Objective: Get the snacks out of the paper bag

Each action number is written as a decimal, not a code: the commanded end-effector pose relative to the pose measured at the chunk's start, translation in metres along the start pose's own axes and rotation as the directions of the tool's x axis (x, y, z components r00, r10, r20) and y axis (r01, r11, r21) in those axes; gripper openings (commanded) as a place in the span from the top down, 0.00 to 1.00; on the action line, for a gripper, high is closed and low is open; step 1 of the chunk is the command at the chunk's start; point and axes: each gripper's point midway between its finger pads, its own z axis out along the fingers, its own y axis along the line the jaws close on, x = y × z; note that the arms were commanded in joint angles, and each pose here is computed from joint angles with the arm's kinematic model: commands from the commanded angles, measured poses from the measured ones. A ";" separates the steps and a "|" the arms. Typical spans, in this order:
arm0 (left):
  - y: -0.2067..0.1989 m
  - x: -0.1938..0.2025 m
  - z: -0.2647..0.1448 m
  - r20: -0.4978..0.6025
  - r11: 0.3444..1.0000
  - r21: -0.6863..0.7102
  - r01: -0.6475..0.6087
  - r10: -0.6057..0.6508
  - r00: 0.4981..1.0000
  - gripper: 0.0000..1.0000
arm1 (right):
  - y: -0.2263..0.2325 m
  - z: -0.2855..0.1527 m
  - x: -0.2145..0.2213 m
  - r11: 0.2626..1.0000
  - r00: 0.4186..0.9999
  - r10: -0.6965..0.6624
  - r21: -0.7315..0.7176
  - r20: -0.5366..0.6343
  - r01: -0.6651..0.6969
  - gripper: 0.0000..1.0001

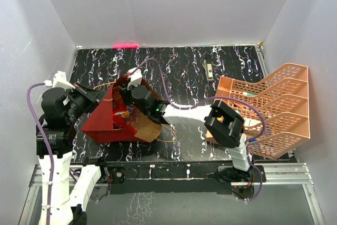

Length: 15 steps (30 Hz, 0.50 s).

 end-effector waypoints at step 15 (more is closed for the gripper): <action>-0.010 -0.020 -0.018 0.096 0.999 -0.004 -0.043 0.043 0.994 1.00 | 0.036 -0.129 -0.258 0.790 0.674 0.608 -0.399 0.420 -0.465 0.93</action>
